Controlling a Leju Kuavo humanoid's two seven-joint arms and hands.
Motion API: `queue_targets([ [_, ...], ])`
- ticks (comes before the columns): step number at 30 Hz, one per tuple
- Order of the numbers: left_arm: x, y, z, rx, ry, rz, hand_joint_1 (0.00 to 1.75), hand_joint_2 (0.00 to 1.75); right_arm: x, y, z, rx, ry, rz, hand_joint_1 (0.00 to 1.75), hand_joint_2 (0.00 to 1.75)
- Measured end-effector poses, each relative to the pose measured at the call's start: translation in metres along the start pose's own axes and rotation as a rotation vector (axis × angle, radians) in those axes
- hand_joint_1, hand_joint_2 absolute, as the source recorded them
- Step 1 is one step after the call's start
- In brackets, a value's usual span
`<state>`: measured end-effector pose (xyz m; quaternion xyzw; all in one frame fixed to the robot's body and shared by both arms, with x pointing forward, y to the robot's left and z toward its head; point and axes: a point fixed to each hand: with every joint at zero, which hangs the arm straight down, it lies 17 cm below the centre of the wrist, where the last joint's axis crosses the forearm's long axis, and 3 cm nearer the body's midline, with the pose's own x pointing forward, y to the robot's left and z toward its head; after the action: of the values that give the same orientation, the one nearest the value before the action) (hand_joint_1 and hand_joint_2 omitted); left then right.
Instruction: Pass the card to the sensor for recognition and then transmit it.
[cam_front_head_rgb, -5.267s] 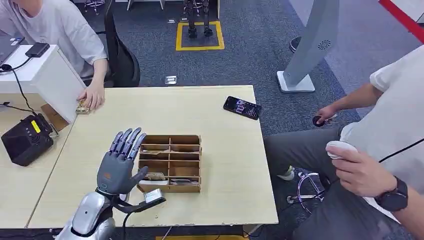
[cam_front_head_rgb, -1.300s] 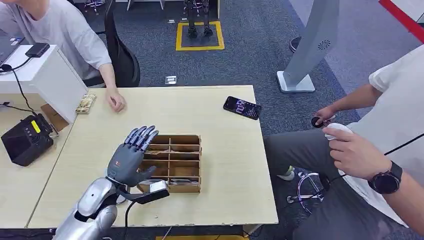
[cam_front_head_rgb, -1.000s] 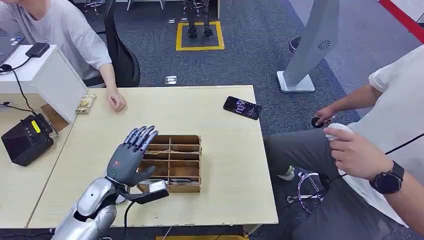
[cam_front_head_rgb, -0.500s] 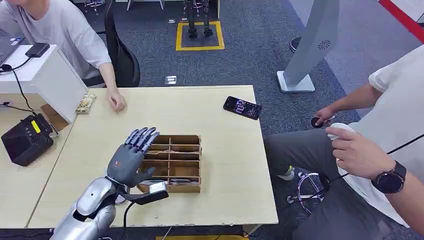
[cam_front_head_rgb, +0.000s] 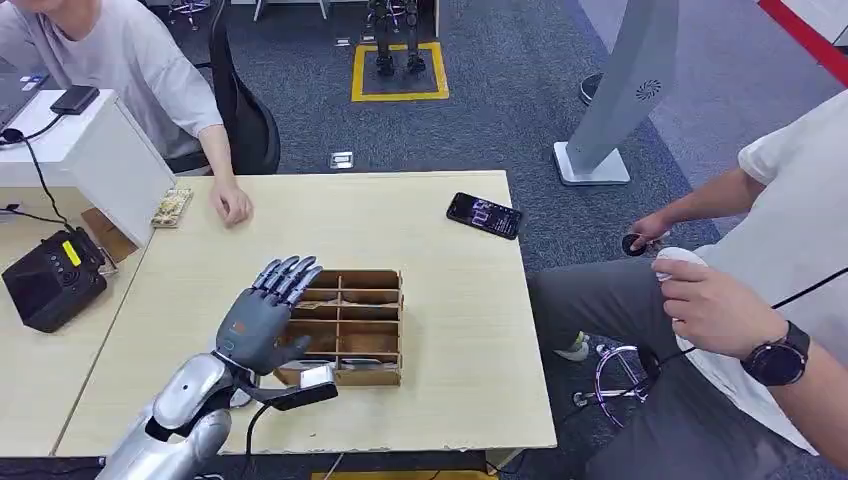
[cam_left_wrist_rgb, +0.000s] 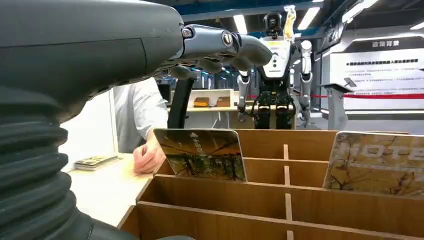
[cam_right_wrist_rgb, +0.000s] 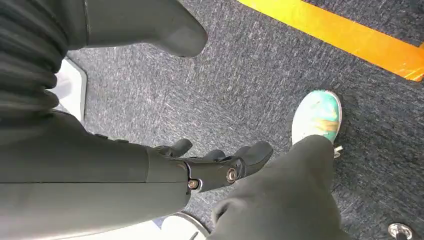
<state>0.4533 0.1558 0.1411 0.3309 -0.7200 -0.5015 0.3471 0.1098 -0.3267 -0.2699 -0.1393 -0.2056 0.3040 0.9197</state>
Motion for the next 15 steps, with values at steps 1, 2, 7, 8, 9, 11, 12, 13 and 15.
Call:
queue_targets([
  [1,0.0000,0.0000,0.0000,0.000,0.000,0.000,0.00,1.75,0.0001,-0.0001,0.0000,0.000,0.000,0.000,0.00,1.75],
  [2,0.0001,-0.0001,0.0000,0.000,0.000,0.000,0.00,1.75,0.0002,-0.0001,-0.0001,0.000,-0.001,0.000,0.00,1.75],
  [7,0.0002,-0.0019,-0.0001,-0.011,-0.001,0.001,0.66,1.75,0.0009,-0.0005,-0.0002,-0.002,-0.004,0.001,0.00,1.75],
  [8,-0.0001,-0.0028,0.0001,-0.016,0.000,0.001,1.66,1.75,0.0013,-0.0006,-0.0002,-0.002,-0.005,0.001,0.00,1.75],
  [9,-0.0008,-0.0033,0.0004,-0.021,0.000,0.000,1.75,1.75,0.0017,-0.0007,-0.0003,-0.002,-0.007,0.000,0.00,1.75],
  [11,-0.0014,-0.0036,0.0002,-0.026,-0.001,-0.003,1.75,1.75,0.0024,-0.0010,-0.0004,-0.002,-0.010,0.000,0.00,1.75],
  [12,-0.0020,-0.0042,0.0002,-0.031,-0.001,-0.005,1.75,1.75,0.0030,-0.0012,-0.0005,-0.003,-0.012,0.000,0.00,1.75],
  [13,-0.0021,-0.0044,0.0001,-0.033,-0.002,-0.007,1.75,1.75,0.0038,-0.0015,-0.0007,-0.003,-0.015,0.000,0.00,1.75],
  [15,-0.0025,-0.0038,-0.0008,-0.032,0.001,-0.010,1.75,1.75,0.0050,-0.0019,-0.0009,-0.004,-0.019,0.000,0.00,1.75],
])
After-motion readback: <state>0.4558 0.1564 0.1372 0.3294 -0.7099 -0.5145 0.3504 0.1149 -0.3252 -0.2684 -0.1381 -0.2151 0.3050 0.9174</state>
